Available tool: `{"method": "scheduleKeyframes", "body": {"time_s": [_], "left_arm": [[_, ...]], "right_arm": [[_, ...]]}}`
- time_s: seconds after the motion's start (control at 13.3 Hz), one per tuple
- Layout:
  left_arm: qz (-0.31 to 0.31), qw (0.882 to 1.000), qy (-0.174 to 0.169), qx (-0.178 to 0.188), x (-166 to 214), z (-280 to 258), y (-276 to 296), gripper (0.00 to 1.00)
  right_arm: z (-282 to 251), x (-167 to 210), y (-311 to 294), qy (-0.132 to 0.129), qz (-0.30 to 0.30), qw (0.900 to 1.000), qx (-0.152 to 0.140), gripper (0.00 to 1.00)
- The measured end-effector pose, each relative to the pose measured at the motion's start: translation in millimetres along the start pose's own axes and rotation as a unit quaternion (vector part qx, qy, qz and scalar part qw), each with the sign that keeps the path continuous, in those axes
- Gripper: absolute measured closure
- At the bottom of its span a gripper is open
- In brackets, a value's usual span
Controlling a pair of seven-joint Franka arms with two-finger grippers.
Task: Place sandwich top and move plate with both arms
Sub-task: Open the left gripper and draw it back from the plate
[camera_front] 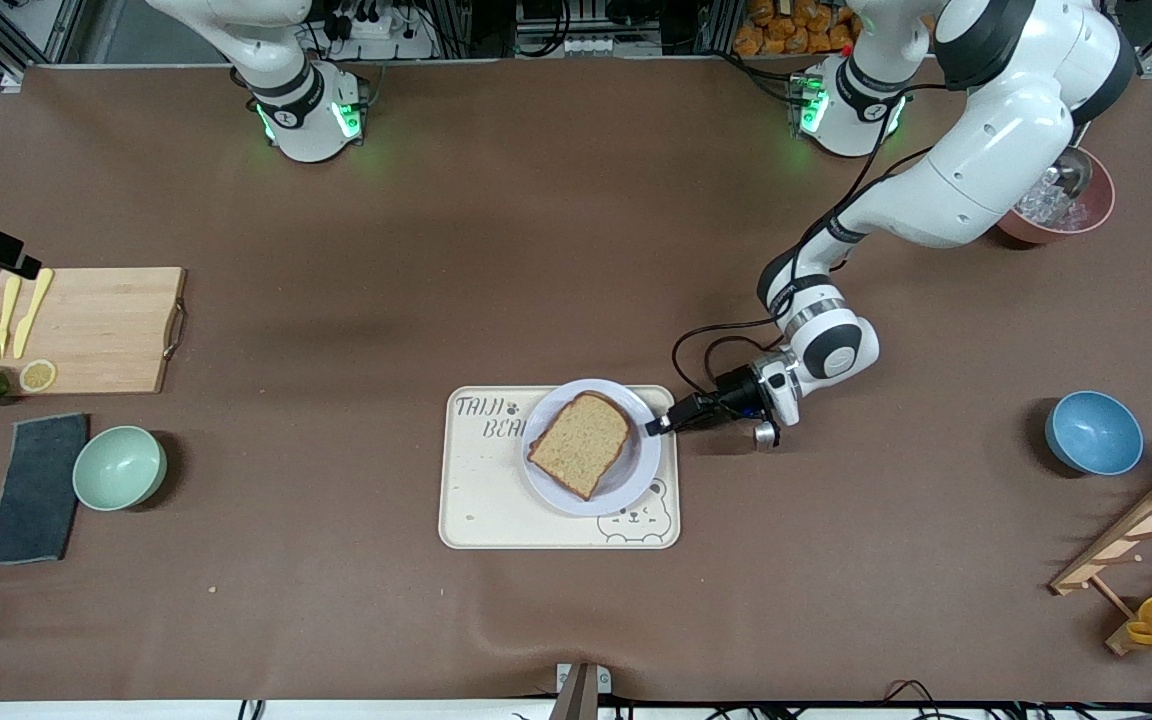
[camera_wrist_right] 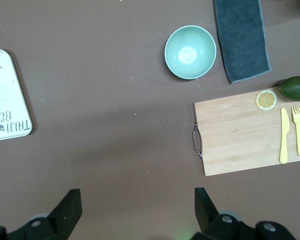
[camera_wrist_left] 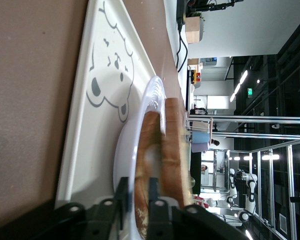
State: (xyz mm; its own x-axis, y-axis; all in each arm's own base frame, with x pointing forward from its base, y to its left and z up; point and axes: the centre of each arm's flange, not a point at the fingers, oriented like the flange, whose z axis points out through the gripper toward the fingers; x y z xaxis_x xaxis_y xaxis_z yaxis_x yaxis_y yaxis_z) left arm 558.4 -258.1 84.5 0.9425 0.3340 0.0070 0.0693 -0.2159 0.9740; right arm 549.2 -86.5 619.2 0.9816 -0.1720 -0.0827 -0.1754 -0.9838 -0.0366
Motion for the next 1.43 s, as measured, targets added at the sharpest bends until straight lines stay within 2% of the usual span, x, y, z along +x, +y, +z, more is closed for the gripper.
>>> {"method": "scheduleKeyframes", "body": {"time_s": [0.08, 0.23, 0.6, 1.05, 1.2, 1.43], "left_arm": [[-0.001, 1.000, -0.003, 0.000, 0.8, 0.1, 0.9, 0.67], [-0.003, 1.000, -0.008, 0.003, 2.6, -1.5, 0.3, 0.65], [-0.013, 0.999, -0.027, 0.017, 17.0, -14.8, -2.1, 0.66], [-0.026, 0.999, -0.026, 0.019, 39.4, -27.9, 25.6, 0.68], [-0.026, 0.998, -0.036, 0.033, 57.9, -45.6, 39.6, 0.68], [-0.041, 0.998, -0.032, 0.042, 92.0, -83.4, 69.3, 0.68]], "right_arm": [[1.5, 0.8, 0.0, -0.002, 0.000, 1.000, 0.000, 0.00], [4.9, 2.9, -0.8, -0.005, -0.001, 1.000, 0.000, 0.00], [10.6, 2.8, -1.4, -0.019, -0.001, 1.000, -0.001, 0.00], [11.0, 2.2, -1.5, -0.022, -0.002, 1.000, -0.001, 0.00], [11.4, 1.8, -0.5, -0.024, -0.001, 1.000, -0.001, 0.00], [11.3, 1.9, -2.5, -0.024, -0.002, 1.000, -0.001, 0.00]]}}
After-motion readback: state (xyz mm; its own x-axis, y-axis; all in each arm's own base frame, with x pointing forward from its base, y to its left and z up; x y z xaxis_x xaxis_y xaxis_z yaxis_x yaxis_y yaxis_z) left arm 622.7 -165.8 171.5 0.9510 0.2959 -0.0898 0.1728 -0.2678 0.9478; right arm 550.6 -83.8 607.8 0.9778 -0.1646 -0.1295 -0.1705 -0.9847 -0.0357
